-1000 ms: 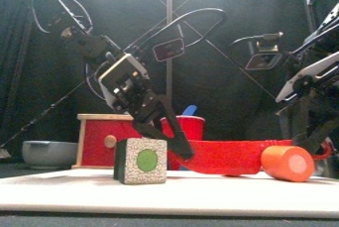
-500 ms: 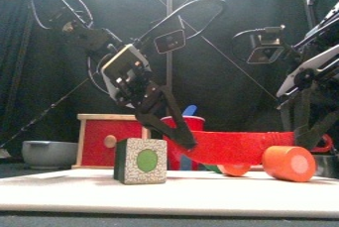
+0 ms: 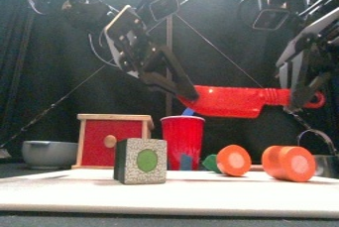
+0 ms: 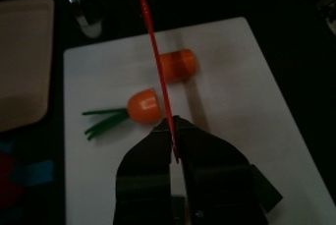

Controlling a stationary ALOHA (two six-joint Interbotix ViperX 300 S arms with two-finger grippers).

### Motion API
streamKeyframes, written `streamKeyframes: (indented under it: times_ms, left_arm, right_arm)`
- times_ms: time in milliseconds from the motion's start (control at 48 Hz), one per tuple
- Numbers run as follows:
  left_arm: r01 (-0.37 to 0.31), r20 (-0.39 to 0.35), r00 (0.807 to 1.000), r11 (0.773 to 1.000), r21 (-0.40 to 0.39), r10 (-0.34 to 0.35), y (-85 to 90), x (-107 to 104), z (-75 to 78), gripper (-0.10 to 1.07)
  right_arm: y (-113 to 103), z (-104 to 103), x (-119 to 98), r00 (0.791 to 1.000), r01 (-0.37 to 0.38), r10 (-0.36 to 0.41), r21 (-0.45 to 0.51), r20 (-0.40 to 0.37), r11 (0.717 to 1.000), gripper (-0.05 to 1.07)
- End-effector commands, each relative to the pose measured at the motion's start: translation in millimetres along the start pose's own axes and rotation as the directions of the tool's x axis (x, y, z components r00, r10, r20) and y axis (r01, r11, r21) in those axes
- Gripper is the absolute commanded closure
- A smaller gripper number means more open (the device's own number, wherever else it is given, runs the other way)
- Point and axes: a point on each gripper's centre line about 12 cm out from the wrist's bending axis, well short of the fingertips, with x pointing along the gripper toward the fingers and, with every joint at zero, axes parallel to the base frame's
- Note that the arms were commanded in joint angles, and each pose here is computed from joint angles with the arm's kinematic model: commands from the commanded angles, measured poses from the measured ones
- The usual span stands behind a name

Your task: Cut carrot

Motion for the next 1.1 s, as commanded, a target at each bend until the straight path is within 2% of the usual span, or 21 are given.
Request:
streamKeyframes:
  times_ms: [0,125,292,438,604,771,875,1083]
  left_arm:
    - [-0.022,0.067,0.998,1.000,0.017,0.021,9.6,-16,22.8,0.62]
    - [-0.054,0.075,0.996,0.998,0.018,0.053,24.6,-23,23.6,0.62]
    - [-0.061,0.074,0.996,0.997,0.055,0.057,29.4,-16,20.4,0.62]
    - [-0.061,0.065,0.996,0.996,0.059,0.057,32.3,-7,13.6,0.62]
    - [-0.073,0.080,0.994,0.996,0.046,0.069,39.7,-6,13.7,0.59]
    - [-0.084,0.124,0.989,0.996,0.043,0.078,44.7,-11,21.3,0.44]
    - [-0.082,0.133,0.988,0.996,0.047,0.075,43.7,-11,22.1,0.38]
    - [-0.086,0.150,0.986,0.994,0.060,0.076,44.5,-16,27.8,0.37]
  right_arm:
    - [-5,24,-24,0.996,0.020,-0.019,-0.012,0.091,1.000,0.72]
    - [-10,41,-49,0.982,0.041,-0.037,-0.016,0.185,0.999,0.72]
    - [-17,57,-81,0.949,0.066,-0.060,-0.009,0.311,0.998,0.73]
    - [-21,59,-90,0.923,0.068,-0.067,0.012,0.378,0.998,0.73]
    - [-19,46,-82,0.935,0.028,-0.045,0.052,0.352,0.998,0.73]
    - [-14,36,-76,0.950,-0.030,-0.011,0.124,0.311,0.992,0.73]
    - [-9,24,-71,0.969,-0.061,0.018,0.167,0.247,0.984,0.73]
    - [-4,-7,-50,0.990,-0.103,0.071,0.283,0.123,0.954,0.73]
